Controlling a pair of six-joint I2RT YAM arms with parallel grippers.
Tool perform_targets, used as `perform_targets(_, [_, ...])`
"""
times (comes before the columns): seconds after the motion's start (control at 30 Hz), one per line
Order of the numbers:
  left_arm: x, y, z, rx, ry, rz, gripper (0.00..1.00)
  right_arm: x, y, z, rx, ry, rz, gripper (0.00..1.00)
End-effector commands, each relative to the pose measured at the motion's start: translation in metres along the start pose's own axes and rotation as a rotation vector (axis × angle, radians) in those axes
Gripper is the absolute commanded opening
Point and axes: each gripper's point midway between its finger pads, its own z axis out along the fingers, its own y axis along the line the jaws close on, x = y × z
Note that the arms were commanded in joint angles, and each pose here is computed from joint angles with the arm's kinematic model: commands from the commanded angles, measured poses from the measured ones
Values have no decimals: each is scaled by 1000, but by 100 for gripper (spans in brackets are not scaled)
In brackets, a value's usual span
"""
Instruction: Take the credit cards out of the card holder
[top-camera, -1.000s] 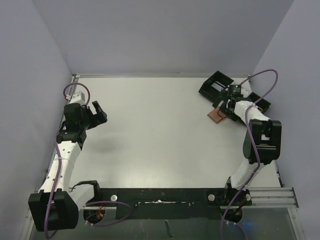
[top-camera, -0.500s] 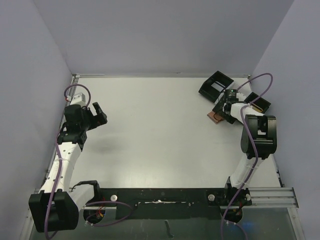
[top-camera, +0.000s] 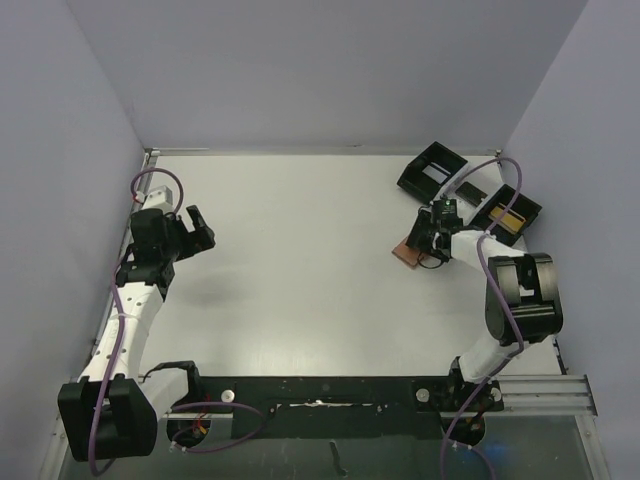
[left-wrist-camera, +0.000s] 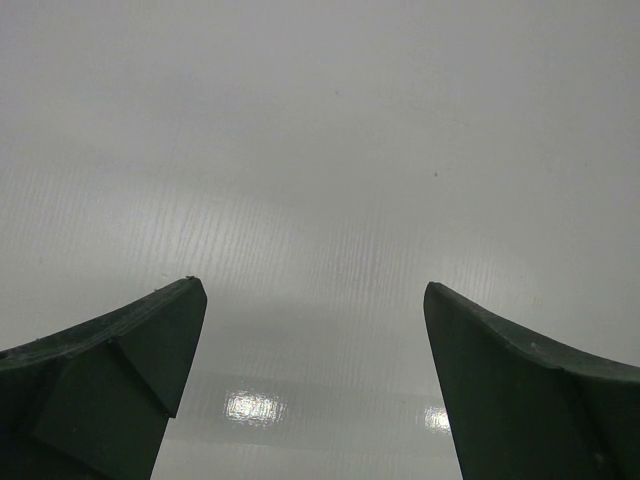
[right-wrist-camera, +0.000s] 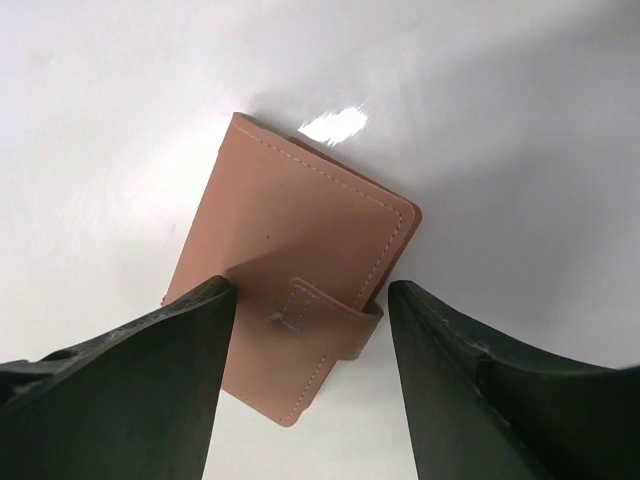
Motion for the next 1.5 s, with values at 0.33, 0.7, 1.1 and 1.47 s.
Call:
perform_targets(0.33, [-20,-11,0,64,-83,30,91,-14,17,-45,-282,-11,141,63])
perform_targets(0.7, [-17,-11,4,67,-64,22,90,8,20,-17,-324,101,212,56])
perform_targets(1.1, [-10,-11,11,70,-26,12,90,15,11,-8,-364,104,239,35])
perform_targets(1.47, [-4,-12,17,68,17,-16,90,-2,27,-38,-379,19,30,10])
